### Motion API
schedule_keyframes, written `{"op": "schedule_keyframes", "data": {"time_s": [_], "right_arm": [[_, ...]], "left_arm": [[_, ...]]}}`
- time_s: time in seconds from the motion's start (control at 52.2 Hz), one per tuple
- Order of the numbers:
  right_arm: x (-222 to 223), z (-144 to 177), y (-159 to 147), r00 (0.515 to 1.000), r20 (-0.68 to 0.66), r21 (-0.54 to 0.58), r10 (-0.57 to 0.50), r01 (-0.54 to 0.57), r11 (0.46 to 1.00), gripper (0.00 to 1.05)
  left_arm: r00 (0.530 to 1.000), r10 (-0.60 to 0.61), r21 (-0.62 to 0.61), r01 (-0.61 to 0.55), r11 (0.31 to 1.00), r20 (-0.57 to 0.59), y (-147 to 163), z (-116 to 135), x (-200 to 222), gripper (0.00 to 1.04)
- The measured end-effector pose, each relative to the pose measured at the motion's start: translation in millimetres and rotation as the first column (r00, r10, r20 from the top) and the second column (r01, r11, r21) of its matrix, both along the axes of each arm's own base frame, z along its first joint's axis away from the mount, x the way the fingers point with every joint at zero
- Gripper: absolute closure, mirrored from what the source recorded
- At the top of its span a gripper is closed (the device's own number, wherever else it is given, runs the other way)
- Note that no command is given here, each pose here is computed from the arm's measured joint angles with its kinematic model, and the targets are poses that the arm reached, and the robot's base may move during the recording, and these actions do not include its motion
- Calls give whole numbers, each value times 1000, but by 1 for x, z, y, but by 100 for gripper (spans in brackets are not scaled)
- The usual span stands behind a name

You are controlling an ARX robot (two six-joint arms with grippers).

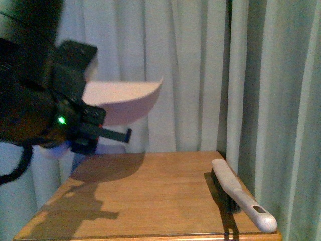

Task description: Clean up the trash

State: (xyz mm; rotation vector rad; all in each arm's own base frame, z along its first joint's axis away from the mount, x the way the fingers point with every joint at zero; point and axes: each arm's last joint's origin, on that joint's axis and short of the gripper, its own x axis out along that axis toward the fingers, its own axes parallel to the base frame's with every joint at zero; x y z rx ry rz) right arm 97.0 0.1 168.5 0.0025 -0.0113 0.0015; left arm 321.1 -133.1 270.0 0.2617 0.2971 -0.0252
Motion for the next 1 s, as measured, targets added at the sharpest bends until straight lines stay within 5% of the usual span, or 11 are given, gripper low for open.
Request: {"op": "schedule_keyframes", "data": {"time_s": [0.172,0.574,0.727,0.957,0.995], "right_arm": [[0,0,0,1000,0,0,0,0,1000,7],[0,0,0,1000,0,0,0,0,1000,7],[0,0,0,1000,0,0,0,0,1000,7],[0,-1,0,1000,-10,0,-6,6,1000,7],[0,-3,0,993,-85,-6,-86,86,996,7]], "left_arm": [[979,-49,1,50,999,200,29,32,-60,78],[864,-59,-70,109,992,501,84,35,-211,79],[818,-48,-126,146,981,574,97,25,-224,79],[813,6,-194,132,972,582,110,3,-222,79],[814,23,-210,123,970,581,111,1,-221,79]]}}
